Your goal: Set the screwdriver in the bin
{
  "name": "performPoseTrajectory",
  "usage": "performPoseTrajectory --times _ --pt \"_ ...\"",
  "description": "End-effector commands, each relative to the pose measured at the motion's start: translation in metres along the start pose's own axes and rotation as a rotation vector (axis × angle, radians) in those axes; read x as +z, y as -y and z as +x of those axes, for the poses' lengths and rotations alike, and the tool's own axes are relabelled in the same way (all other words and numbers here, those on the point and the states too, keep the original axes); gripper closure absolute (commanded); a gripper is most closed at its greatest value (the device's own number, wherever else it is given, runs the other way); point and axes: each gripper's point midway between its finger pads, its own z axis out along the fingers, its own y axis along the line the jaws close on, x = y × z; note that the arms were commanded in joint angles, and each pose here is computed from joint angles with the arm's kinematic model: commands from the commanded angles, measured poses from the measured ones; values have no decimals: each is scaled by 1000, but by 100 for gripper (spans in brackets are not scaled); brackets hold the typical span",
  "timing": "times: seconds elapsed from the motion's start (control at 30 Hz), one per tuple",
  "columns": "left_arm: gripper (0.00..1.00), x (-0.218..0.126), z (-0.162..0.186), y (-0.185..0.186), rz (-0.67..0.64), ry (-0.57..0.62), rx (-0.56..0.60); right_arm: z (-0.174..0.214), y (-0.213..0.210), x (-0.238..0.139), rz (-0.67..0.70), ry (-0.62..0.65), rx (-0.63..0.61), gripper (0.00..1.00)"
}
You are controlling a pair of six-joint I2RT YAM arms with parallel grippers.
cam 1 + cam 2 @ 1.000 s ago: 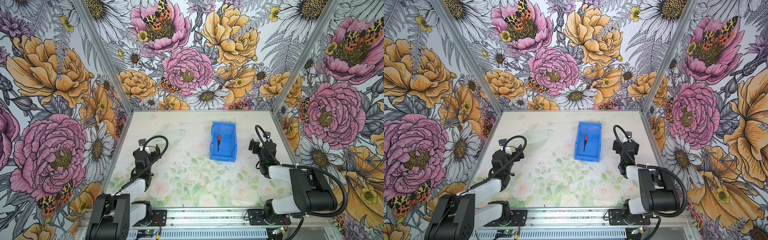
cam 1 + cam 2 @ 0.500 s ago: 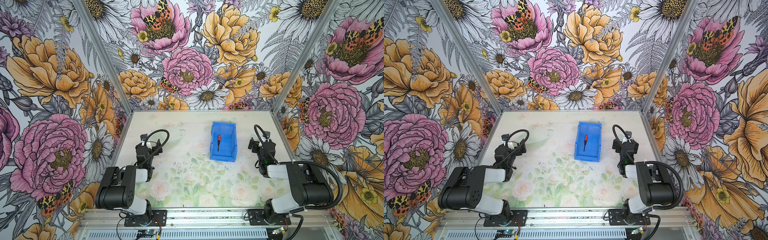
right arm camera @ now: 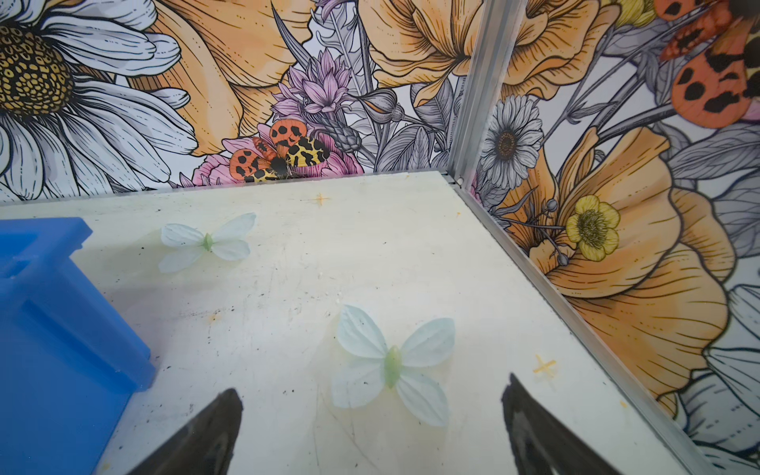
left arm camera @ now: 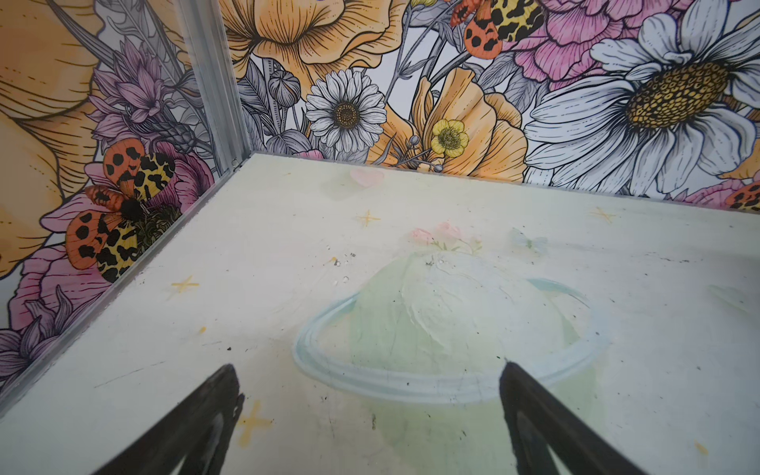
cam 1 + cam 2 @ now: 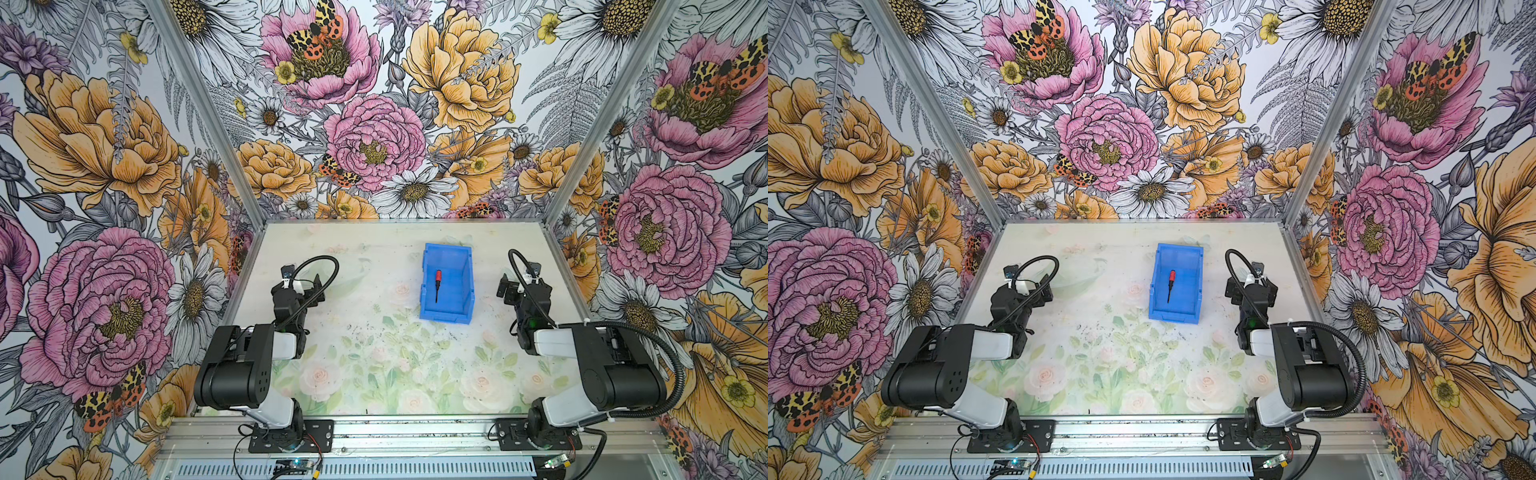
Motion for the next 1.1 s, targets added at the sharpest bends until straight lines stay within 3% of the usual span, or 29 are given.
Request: performPoseTrajectory --times 0.0,1.07 --pt "1 2 -10 1 -6 30 18 -1 2 0 16 16 4 0" --pt "1 3 -10 3 -8 26 26 -2 3 0 16 20 6 0"
